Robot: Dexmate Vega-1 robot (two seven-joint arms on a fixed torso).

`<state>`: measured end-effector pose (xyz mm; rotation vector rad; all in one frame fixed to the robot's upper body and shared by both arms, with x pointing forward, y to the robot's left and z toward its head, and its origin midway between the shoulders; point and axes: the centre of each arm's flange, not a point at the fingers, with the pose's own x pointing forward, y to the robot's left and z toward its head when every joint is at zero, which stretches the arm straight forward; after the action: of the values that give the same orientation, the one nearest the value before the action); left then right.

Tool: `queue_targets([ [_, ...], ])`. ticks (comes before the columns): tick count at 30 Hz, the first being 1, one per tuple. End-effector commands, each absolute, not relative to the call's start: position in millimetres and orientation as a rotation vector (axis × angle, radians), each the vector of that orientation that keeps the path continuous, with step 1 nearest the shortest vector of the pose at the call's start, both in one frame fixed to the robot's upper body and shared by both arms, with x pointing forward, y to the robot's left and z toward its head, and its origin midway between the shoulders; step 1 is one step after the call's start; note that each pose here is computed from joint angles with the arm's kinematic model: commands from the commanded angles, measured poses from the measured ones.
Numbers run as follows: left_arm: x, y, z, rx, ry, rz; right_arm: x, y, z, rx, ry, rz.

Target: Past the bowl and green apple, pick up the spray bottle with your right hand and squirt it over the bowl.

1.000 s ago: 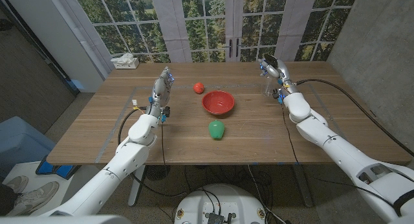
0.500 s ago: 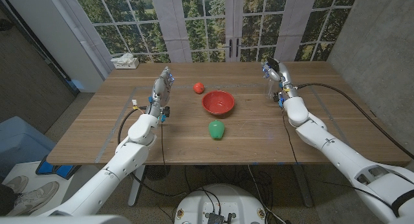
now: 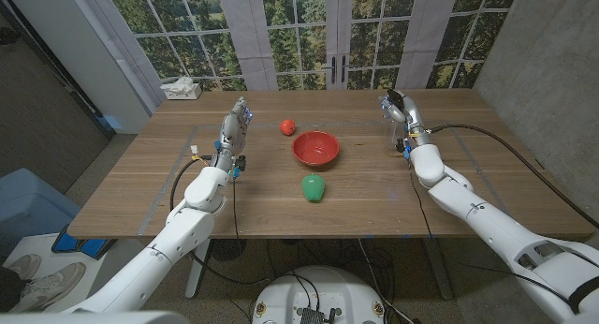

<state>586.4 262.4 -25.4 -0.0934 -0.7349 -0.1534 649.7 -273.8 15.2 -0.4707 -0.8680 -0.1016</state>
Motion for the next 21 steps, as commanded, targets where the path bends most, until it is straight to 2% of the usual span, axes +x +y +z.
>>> queue_targets([
  [1,580,260,-27,-0.088,-0.738,-0.160,662,-287,-1,-0.525,-0.789,-0.193],
  [21,578,258,-26,-0.084,-0.741,-0.157,669,-295,-15,-0.505,-0.775,-0.245],
])
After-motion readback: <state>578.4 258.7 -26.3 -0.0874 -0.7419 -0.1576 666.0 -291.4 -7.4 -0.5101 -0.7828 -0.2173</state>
